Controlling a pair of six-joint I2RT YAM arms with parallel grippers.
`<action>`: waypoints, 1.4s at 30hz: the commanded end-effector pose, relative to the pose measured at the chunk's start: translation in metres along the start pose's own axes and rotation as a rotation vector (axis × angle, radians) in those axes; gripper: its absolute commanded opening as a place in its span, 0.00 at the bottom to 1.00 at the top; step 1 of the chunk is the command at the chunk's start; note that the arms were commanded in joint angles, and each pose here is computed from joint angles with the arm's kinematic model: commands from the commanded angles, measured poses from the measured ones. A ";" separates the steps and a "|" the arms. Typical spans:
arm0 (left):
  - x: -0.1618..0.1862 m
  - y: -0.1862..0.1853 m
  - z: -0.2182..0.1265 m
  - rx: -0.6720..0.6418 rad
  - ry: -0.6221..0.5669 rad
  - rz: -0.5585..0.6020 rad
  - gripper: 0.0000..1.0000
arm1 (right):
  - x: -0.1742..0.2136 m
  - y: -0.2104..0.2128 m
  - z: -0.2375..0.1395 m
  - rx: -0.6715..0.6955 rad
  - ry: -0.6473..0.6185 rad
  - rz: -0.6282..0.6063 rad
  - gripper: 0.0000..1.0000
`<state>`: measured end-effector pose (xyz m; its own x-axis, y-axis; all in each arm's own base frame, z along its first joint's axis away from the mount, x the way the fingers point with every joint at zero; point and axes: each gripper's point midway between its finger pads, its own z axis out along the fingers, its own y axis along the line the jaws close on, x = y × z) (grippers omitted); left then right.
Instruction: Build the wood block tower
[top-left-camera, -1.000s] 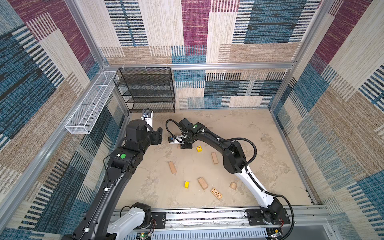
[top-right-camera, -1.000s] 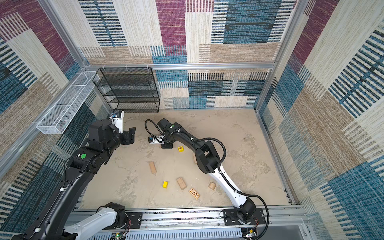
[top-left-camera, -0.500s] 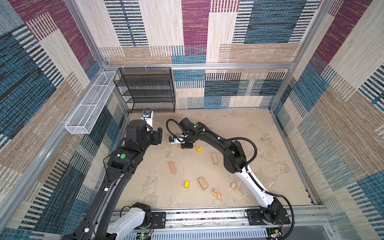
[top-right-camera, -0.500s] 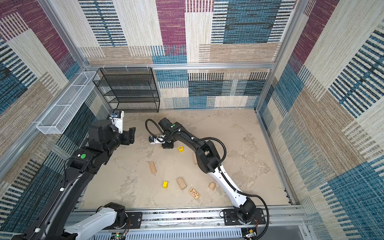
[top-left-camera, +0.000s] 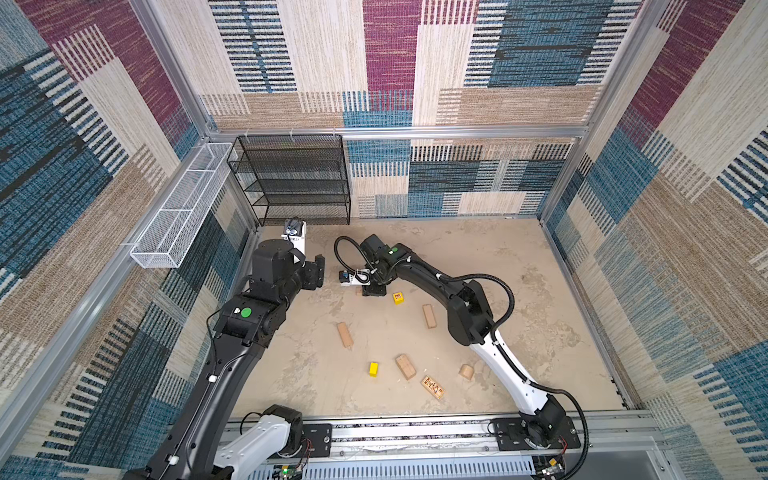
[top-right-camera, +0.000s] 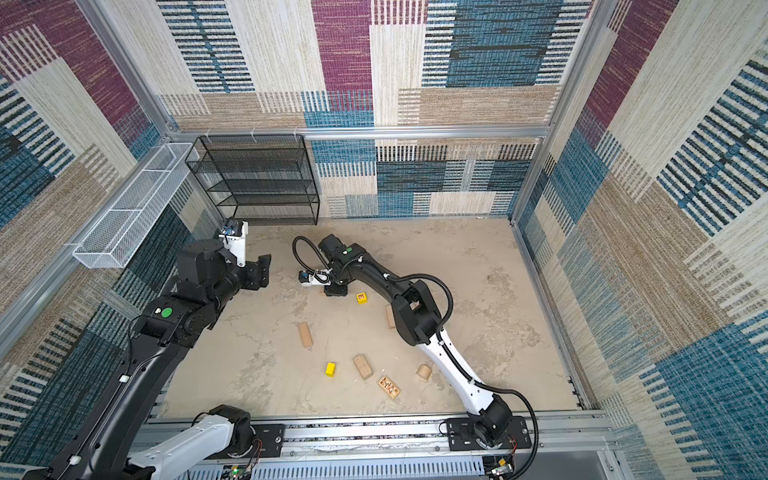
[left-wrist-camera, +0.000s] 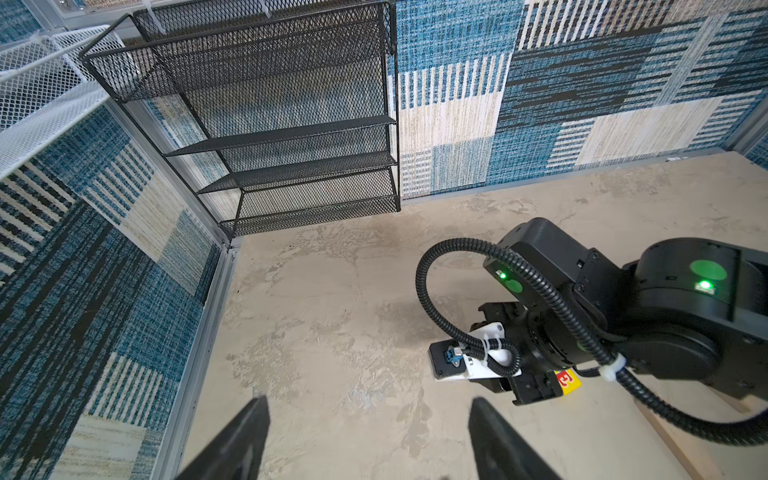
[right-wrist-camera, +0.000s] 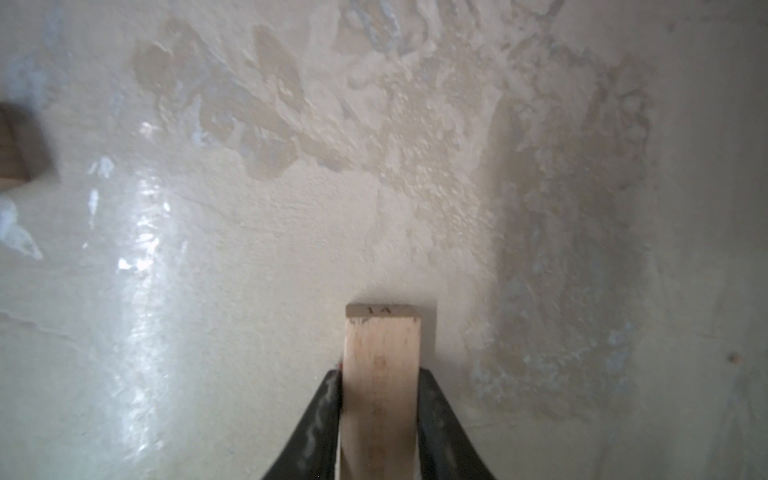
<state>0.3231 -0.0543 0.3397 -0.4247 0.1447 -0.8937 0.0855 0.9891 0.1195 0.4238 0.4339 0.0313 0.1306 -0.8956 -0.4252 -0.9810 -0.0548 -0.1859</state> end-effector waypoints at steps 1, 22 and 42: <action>-0.006 0.003 0.000 -0.014 -0.026 -0.007 0.80 | 0.011 0.002 0.007 -0.005 0.038 0.017 0.33; -0.005 0.004 0.003 -0.019 -0.020 -0.011 0.80 | -0.002 0.002 -0.006 -0.014 -0.010 0.038 1.00; 0.006 0.019 0.023 -0.071 0.023 -0.107 0.83 | -0.082 -0.069 -0.145 0.337 -0.289 0.149 1.00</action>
<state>0.3377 -0.0373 0.3220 -0.4658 0.0877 -0.8805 0.0097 0.9955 0.0940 0.4415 0.4446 0.1566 0.0909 -0.7910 -0.6050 -0.9442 0.1246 -0.3048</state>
